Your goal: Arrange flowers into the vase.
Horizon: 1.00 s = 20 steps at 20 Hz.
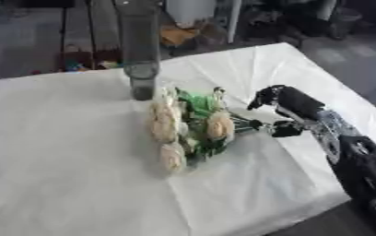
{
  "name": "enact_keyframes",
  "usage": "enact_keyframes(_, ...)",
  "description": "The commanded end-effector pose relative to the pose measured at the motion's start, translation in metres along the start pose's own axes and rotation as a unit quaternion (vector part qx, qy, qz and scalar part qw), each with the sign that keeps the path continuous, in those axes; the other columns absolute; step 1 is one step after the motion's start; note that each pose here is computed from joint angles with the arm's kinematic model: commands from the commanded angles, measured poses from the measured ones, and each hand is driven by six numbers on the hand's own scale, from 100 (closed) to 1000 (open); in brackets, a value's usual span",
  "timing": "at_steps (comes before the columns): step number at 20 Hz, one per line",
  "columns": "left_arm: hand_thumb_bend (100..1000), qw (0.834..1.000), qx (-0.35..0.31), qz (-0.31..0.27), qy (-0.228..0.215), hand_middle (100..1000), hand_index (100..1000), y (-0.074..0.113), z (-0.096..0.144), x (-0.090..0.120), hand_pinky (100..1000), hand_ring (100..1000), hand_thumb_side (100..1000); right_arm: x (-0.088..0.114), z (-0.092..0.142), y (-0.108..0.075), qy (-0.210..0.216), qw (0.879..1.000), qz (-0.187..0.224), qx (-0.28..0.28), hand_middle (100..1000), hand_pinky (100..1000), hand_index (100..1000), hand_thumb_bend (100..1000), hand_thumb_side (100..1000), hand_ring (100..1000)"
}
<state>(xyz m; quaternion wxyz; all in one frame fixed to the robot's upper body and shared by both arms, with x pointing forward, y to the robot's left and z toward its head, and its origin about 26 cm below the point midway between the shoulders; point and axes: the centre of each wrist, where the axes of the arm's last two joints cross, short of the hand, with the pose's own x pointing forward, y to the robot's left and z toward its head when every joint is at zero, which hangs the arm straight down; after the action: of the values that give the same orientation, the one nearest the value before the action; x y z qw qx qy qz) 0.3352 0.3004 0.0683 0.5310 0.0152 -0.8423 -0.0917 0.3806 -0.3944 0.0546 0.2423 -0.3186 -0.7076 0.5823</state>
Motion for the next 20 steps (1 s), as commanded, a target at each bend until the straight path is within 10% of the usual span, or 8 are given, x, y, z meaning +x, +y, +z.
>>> enact_keyframes(1,759,1.000,-0.003,-0.006,-0.009,750,809,0.003,-0.004,0.005,592,640,795,-0.008,-0.003,-0.019,-0.009,1.000,0.025,0.002,531,611,692,351,143,557)
enact_keyframes(20,761,1.000,-0.002,-0.005,-0.010,750,809,0.003,-0.004,0.006,592,643,795,-0.008,-0.006,-0.001,-0.001,0.997,0.030,0.071,682,664,792,374,192,659)
